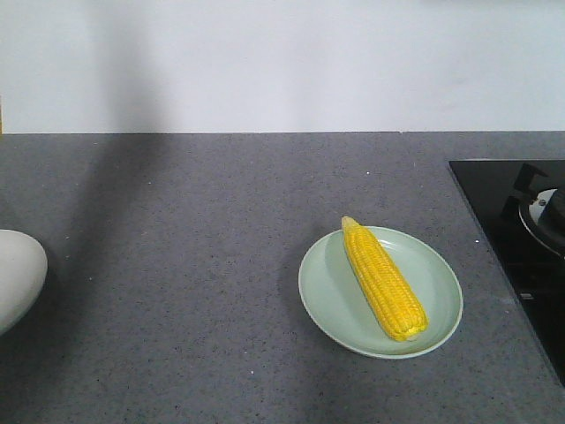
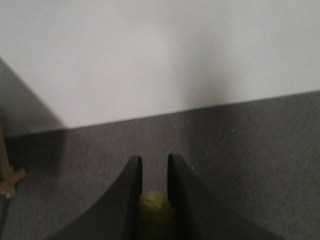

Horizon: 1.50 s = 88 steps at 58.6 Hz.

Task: Distribute corn equally
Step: 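Lower the left gripper's corn cob onto the beige plate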

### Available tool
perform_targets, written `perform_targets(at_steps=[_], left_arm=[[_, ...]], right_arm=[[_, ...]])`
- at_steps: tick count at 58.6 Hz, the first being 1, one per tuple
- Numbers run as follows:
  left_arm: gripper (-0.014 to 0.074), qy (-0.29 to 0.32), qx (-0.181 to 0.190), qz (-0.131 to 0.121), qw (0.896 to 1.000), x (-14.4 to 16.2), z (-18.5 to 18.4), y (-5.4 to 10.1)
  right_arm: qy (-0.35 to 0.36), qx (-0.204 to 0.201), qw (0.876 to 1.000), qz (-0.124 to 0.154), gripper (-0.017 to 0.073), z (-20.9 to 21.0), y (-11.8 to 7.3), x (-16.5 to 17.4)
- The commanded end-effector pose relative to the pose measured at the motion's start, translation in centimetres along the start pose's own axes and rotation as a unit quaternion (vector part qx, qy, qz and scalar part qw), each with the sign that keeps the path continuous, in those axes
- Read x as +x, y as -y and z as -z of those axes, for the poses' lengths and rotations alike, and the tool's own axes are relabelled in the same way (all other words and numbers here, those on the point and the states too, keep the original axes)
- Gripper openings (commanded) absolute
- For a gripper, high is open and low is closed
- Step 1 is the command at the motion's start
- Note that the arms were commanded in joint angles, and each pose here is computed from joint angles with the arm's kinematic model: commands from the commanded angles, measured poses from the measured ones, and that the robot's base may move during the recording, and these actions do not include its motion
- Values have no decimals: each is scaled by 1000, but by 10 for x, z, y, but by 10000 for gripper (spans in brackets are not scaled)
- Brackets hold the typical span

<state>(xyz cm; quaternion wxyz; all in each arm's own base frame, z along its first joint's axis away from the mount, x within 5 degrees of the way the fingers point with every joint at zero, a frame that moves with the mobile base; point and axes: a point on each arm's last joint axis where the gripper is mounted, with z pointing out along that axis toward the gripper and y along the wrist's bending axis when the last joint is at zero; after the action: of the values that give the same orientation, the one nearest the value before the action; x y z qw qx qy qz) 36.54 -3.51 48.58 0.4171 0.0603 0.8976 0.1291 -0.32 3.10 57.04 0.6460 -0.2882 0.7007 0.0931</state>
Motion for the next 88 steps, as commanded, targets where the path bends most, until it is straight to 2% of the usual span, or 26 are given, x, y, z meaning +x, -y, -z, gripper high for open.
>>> perform_targets(at_steps=[1,13,26,37,43,49,63,74,88], left_arm=[[-7,-3,-20,25,999,10,7,-16],[-7,-102,-29,20,994,45,-39,-18],[-7,-194,-47,30,979,86,-78,-36],[-7,-227,-53,53,971,103,-92,-52],[-4,-234,-33,79,969,107,-97,-56],[0,-241,-17,87,966,110,-104,-55],[26,-262,-3,80,962,116,-122,-50],[116,-272,5,82,959,119,-131,-47],[351,-275,4,83,958,120,-134,-46]], right_arm=[[-2,2,1000,0,-6,-5,2,-2],[-2,1,1000,-1,-6,-5,2,-2],[-1,0,1000,-1,-6,-5,2,-2],[-1,0,1000,-1,-6,-5,2,-2],[-1,0,1000,-1,-6,-5,2,-3],[-1,-1,1000,-2,-6,-5,2,-3],[0,-3,1000,-4,-6,-5,2,-3],[0,-3,1000,-4,-6,-5,2,-3],[0,-3,1000,-4,-6,-5,2,-3]])
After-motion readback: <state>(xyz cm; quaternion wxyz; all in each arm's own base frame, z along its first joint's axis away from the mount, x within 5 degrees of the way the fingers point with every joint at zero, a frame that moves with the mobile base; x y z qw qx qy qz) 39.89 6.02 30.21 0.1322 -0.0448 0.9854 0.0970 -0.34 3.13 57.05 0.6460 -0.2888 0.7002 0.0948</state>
